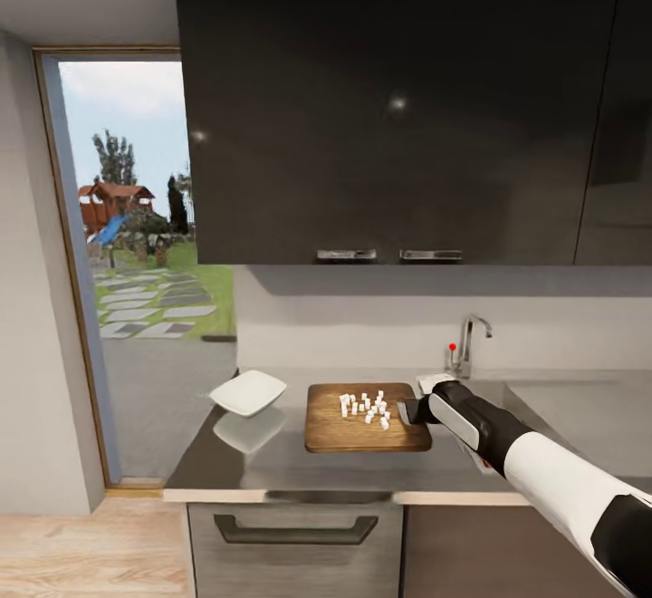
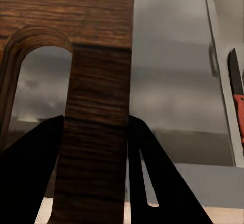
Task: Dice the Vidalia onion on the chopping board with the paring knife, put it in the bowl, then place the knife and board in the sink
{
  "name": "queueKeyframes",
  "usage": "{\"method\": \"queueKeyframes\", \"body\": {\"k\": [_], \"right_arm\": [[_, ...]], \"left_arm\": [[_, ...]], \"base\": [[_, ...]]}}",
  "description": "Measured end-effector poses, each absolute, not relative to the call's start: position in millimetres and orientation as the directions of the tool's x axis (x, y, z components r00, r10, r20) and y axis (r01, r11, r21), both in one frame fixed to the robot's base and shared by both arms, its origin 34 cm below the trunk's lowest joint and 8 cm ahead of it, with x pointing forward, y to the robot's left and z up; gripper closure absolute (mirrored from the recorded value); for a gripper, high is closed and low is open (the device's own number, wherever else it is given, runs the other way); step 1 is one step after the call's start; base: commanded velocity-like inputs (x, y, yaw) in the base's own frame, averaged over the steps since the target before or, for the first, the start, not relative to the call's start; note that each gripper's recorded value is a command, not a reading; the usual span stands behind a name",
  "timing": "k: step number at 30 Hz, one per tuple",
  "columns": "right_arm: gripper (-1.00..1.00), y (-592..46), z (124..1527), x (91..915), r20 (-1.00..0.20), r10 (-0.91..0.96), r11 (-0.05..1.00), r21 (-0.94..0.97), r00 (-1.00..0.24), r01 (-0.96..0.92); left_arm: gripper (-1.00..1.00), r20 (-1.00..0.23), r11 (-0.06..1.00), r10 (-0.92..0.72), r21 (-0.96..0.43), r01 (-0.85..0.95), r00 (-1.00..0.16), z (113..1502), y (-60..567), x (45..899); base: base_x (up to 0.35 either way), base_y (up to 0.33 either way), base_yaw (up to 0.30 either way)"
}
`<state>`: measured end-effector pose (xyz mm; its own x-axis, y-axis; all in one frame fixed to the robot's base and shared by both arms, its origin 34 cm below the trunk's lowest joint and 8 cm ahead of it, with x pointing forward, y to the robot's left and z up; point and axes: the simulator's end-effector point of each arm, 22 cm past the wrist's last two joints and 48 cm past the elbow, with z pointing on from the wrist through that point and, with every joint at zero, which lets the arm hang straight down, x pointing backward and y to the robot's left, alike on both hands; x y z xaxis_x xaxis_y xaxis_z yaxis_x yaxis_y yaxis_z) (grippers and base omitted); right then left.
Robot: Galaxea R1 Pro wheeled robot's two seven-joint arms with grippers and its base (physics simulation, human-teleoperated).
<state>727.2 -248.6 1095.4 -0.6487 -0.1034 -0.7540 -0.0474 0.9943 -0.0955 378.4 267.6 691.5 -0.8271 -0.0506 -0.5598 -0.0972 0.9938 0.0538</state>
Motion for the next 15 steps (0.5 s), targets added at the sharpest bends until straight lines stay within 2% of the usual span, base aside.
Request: {"method": "queueKeyframes", "body": {"k": [9,15], "right_arm": [[1.0,-249,1104,726,-0.764,-0.103,0.994,-0.095,-0.637,-0.046],[1.0,-249,1110,725,-0.769,-0.103,0.994,-0.096,-0.631,-0.045]], "left_arm": [[-1.0,-0.572,0.994,-0.051,0.052,-0.098,-0.819,695,268,383],[-1.0,-0.579,0.994,-0.051,0.051,-0.098,-0.813,698,268,386]], "base": [[0.006,0.292,0.0],[0.128,0.291,0.0]]}}
